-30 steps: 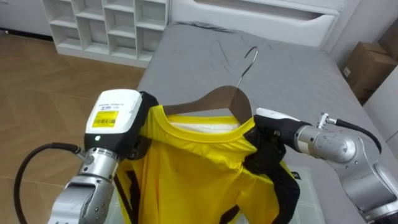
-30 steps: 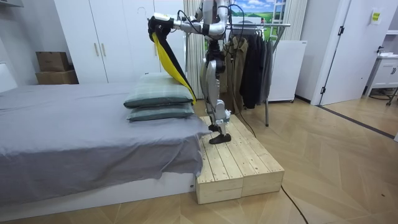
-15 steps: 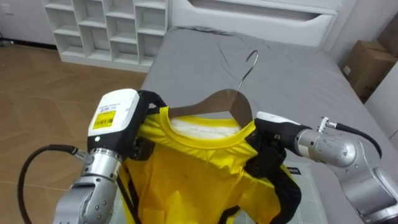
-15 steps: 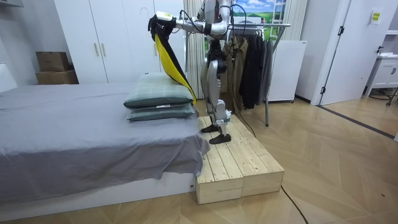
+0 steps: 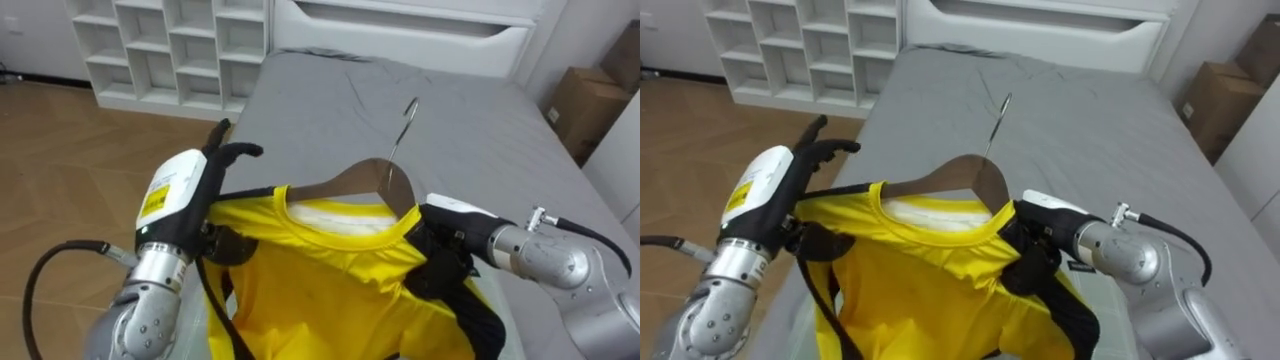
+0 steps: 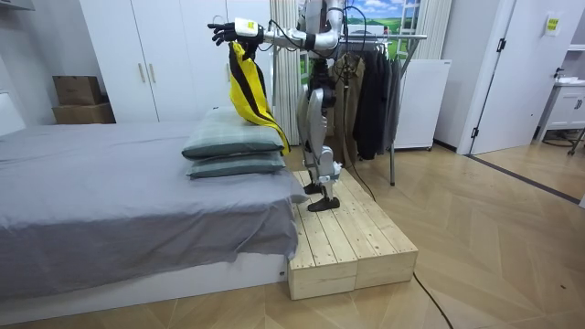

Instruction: Hang clothes

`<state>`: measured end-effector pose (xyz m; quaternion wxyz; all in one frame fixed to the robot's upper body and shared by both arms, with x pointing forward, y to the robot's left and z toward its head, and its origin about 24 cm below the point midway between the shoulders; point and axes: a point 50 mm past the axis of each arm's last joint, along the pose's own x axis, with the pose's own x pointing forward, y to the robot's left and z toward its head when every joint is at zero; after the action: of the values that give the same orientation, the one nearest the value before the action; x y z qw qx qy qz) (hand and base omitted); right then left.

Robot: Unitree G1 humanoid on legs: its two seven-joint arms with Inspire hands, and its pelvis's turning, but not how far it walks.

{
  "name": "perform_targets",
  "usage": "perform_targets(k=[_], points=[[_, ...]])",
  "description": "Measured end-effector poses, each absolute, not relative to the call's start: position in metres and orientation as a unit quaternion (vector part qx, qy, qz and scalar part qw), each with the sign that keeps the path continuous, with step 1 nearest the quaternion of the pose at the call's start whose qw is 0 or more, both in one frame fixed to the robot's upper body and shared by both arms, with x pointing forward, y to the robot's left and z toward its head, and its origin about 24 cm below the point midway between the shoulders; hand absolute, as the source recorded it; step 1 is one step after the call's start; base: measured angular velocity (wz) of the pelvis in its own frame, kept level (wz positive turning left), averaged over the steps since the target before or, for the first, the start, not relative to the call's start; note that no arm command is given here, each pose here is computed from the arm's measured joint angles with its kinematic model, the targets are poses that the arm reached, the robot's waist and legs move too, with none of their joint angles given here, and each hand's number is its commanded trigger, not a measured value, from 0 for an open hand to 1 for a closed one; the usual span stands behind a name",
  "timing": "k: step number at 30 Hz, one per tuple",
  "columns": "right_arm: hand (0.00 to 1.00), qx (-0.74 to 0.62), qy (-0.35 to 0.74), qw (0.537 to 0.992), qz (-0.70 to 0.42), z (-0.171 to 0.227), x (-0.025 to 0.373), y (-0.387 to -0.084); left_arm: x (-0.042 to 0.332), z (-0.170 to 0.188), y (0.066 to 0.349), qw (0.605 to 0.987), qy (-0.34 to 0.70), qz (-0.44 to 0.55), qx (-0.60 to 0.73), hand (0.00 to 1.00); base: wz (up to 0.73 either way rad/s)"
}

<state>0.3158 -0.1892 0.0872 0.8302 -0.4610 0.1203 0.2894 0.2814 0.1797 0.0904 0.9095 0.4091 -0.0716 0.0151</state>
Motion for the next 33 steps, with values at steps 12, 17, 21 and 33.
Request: perform_targets(k=[12,17,21,33], points=[[1.0,-0.467,0.14,0.839,0.241,0.09,0.314,-0.213,0.275,0.081,0.208,0.966,-0.02,0.021,0.258,0.0,0.0],[1.0,-0.461,0.16,0.844,0.222,0.082,0.307,-0.226,0.268,0.078,0.229,0.978,-0.006,0.055,0.202,0.0,-0.07],[1.0,-0.455,0.177,0.849,0.202,0.079,0.3,-0.238,0.26,0.071,0.246,0.988,0.008,0.086,0.129,0.0,-0.04],[1.0,-0.492,0.185,0.839,0.138,0.093,0.287,-0.261,0.186,-0.04,0.308,0.94,0.267,0.191,0.095,0.0,-0.02]])
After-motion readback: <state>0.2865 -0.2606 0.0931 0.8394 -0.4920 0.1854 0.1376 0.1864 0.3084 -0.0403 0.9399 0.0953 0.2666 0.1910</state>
